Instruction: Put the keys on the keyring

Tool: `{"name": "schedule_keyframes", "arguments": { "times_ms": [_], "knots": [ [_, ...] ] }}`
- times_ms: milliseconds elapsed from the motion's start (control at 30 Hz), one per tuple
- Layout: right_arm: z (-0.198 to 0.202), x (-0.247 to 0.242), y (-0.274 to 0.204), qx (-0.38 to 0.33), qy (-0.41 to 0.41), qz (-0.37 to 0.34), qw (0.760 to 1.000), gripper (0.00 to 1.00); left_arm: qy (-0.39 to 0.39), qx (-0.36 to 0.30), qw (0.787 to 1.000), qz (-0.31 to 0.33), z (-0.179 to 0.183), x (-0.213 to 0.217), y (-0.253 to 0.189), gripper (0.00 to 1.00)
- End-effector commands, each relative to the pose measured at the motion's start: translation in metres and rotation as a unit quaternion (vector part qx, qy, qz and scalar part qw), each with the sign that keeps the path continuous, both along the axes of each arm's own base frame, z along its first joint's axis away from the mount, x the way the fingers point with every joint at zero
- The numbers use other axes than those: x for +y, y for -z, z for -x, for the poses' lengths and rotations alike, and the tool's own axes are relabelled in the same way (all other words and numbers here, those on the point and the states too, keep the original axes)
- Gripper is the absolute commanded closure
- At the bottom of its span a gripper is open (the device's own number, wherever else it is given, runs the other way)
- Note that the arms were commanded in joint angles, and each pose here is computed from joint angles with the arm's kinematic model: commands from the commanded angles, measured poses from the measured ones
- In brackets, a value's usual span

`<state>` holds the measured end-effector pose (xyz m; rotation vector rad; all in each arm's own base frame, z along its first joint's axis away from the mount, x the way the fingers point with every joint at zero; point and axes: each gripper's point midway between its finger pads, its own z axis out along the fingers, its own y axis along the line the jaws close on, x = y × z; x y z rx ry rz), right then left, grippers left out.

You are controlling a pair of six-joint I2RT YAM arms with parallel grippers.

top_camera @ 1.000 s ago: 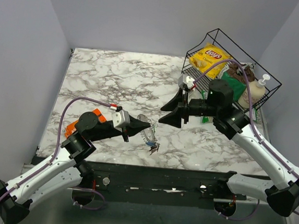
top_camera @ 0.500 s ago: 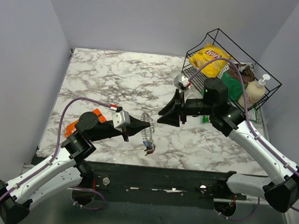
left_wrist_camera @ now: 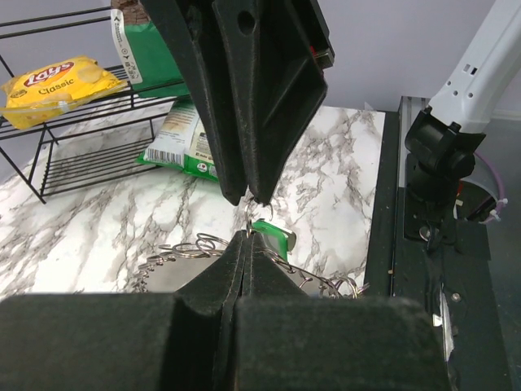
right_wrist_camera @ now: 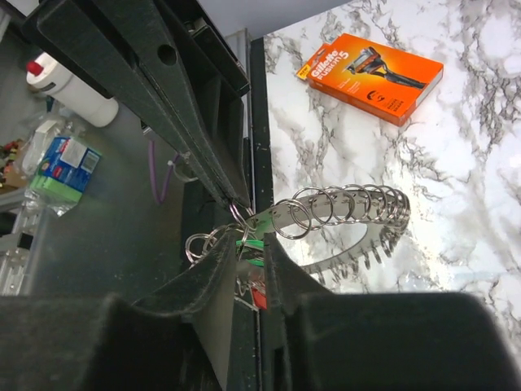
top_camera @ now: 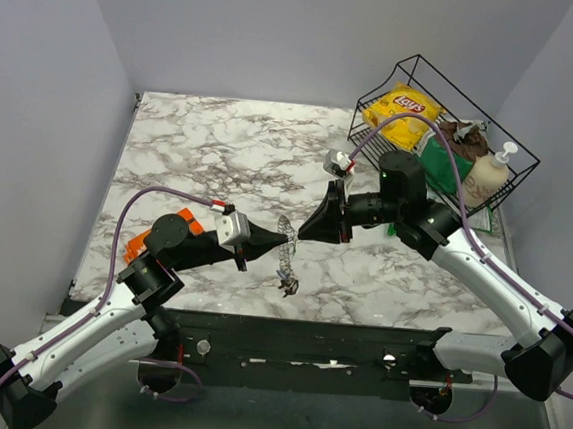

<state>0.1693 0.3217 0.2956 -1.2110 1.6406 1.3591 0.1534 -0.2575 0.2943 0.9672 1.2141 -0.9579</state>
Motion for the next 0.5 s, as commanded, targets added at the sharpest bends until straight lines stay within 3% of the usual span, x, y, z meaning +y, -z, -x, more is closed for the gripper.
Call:
{"name": "schedule_keyframes", "arguments": {
  "times_ms": [0, 267, 467],
  "knots": [
    [0.0072, -0.0002, -0.0034, 0.004, -0.015, -0.003, 1.000, 0.81, -0.012, -0.031, 0.999, 0.023, -0.0016, 0.0033, -0.0196, 1.00],
    [0.0111, -0.0017, -0.0026, -0.001, -0.023, -0.004, 1.000, 0.96, -0.014, -0.030, 0.999, 0.025, -0.0024, 0.0033, -0.0207, 1.00],
    [0.0121, -0.0023, 0.0005, -0.002, -0.026, -0.003, 1.000, 0.99, -0.017, -0.031, 0.999, 0.027, -0.0039, 0.0032, -0.0225, 1.00]
  ]
}}
